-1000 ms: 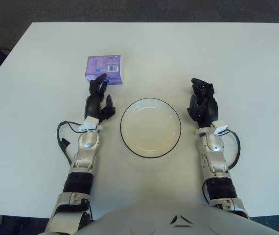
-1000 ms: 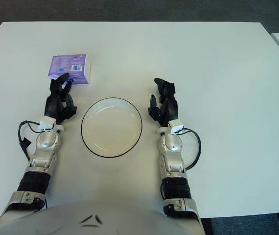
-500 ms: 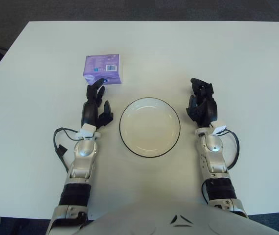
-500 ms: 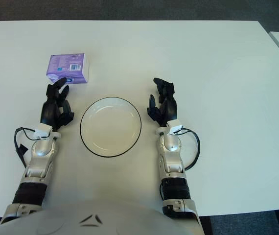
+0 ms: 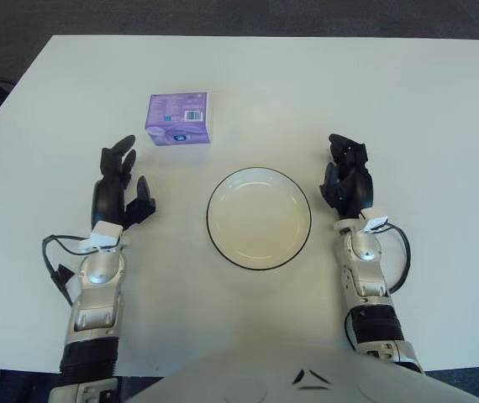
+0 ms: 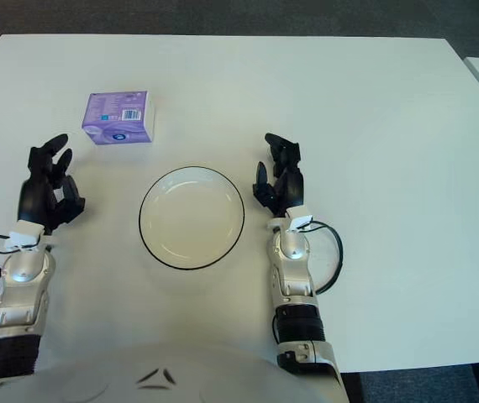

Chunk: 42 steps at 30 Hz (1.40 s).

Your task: Put the tissue paper into the plate.

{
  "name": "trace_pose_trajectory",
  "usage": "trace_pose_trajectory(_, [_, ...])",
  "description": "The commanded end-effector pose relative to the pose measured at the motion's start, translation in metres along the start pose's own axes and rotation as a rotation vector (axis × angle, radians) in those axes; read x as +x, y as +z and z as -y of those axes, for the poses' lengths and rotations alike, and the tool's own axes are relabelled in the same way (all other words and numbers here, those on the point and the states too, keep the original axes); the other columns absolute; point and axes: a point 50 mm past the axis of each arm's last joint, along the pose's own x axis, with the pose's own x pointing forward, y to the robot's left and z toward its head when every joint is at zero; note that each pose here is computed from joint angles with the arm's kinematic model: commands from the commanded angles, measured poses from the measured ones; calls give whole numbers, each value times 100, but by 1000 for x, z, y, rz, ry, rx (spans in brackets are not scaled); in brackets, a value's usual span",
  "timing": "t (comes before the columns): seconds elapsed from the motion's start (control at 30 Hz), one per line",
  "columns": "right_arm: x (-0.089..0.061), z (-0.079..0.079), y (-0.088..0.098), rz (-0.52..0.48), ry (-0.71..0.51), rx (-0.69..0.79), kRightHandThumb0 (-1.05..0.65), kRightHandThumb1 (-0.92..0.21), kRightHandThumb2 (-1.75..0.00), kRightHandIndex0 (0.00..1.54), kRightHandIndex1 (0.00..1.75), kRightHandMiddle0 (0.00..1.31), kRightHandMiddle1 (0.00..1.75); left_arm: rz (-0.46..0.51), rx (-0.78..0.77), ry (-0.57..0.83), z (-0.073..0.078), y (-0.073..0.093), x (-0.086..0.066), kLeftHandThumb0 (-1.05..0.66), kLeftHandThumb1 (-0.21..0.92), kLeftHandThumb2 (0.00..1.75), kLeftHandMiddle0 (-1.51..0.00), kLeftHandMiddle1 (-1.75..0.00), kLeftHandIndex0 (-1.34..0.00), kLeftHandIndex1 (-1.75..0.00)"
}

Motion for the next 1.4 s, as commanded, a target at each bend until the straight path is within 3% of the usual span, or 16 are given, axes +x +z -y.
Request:
trace_pose_trajectory(0.0, [-17, 3, -26, -148, -23, 7, -52, -92, -63, 36, 41, 1, 104, 104, 67, 38, -20, 11, 12, -65, 92, 93, -36, 0, 0, -74])
trace_pose_trajectory(0.2, [-16, 2, -28, -156, -22, 20, -52, -92, -62, 35, 40, 0, 104, 197, 150, 74, -47, 22, 18, -58, 92, 88, -36, 0, 0, -74])
trace_pose_trajectory(0.37, [-15, 0, -30, -159, -21, 28, -51, -92, -62, 35, 39, 0, 103, 222, 194, 73, -55, 28, 19, -53, 92, 86, -35, 0, 0, -74])
trace_pose_trajectory(0.7, [-12, -2, -32, -164, -19, 35, -51, -92, -63, 36, 39, 1, 103, 268, 280, 103, -57, 37, 27, -53, 92, 83, -30, 0, 0, -69])
trace_pose_trajectory(0.93, [-11, -3, -34, -164, -19, 36, -51, -92, -63, 36, 38, 1, 103, 293, 467, 113, -40, 55, 57, -58, 92, 80, -30, -1, 0, -69])
trace_pose_trajectory(1.1, [-9, -3, -35, -168, -15, 32, -52, -92, -65, 37, 39, 1, 103, 304, 657, 69, -40, 56, 62, -63, 92, 77, -32, -1, 0, -69])
trace_pose_trajectory(1.37, [-8, -4, -37, -171, -14, 38, -51, -92, -67, 39, 39, 1, 105, 383, 916, -55, -36, 78, 81, -68, 92, 74, -31, 0, 0, -62])
